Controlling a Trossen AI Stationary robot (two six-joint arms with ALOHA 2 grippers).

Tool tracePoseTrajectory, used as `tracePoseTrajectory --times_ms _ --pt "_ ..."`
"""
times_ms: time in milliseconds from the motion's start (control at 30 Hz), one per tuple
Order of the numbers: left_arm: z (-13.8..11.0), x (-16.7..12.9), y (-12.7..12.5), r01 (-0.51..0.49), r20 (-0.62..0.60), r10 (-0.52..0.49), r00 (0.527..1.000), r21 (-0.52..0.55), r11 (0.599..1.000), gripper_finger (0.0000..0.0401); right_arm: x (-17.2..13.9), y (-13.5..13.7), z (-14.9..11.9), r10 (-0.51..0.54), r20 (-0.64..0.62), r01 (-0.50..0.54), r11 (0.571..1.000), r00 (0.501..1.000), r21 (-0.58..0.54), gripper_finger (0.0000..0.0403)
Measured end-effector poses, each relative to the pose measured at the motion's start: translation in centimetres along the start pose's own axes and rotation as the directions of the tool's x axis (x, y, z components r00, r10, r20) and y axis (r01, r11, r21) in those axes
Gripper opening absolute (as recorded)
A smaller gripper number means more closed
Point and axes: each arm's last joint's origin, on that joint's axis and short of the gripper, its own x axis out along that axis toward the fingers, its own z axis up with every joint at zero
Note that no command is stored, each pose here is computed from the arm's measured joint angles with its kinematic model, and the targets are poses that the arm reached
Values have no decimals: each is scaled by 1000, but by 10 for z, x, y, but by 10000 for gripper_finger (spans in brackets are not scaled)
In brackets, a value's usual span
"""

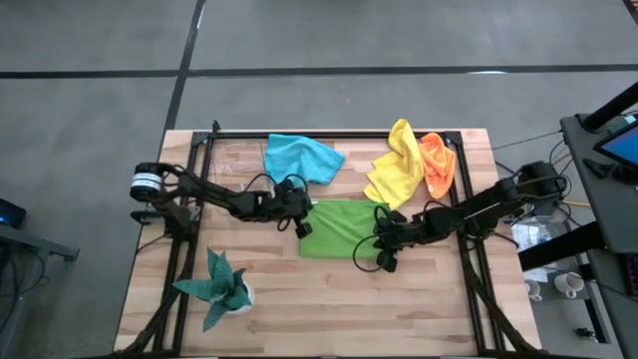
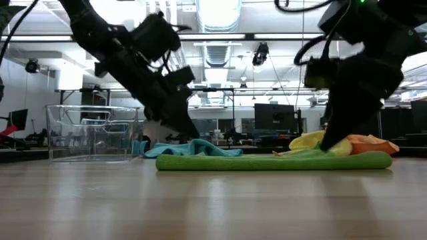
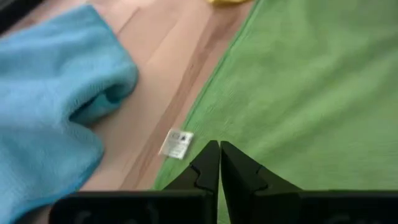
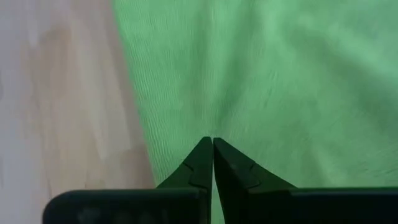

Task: Roll microfiber towels into tight, uniform cylinder then place into a basket
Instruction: Fold the green microfiber towel

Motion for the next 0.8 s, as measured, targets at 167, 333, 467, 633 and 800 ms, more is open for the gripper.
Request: tracePoseTrajectory --times_ms 167,333,467,633,800 --pt "1 -8 -18 65 66 -68 996 56 996 0 -17 -4 9 -114 147 115 993 983 -1 8" --pt "-11 -3 -40 202 35 -206 978 99 974 0 -19 -15 11 -235 199 232 972 951 39 8" --pt "-21 4 -50 221 2 -223 975 95 971 0 -6 -25 9 -295 150 288 955 944 67 8" --pt "-34 8 -54 246 -56 -242 969 66 967 0 9 -35 8 -344 109 335 937 932 96 8" --pt "-43 4 -58 265 -88 -259 962 69 962 0 12 -42 11 -369 99 357 926 924 123 8"
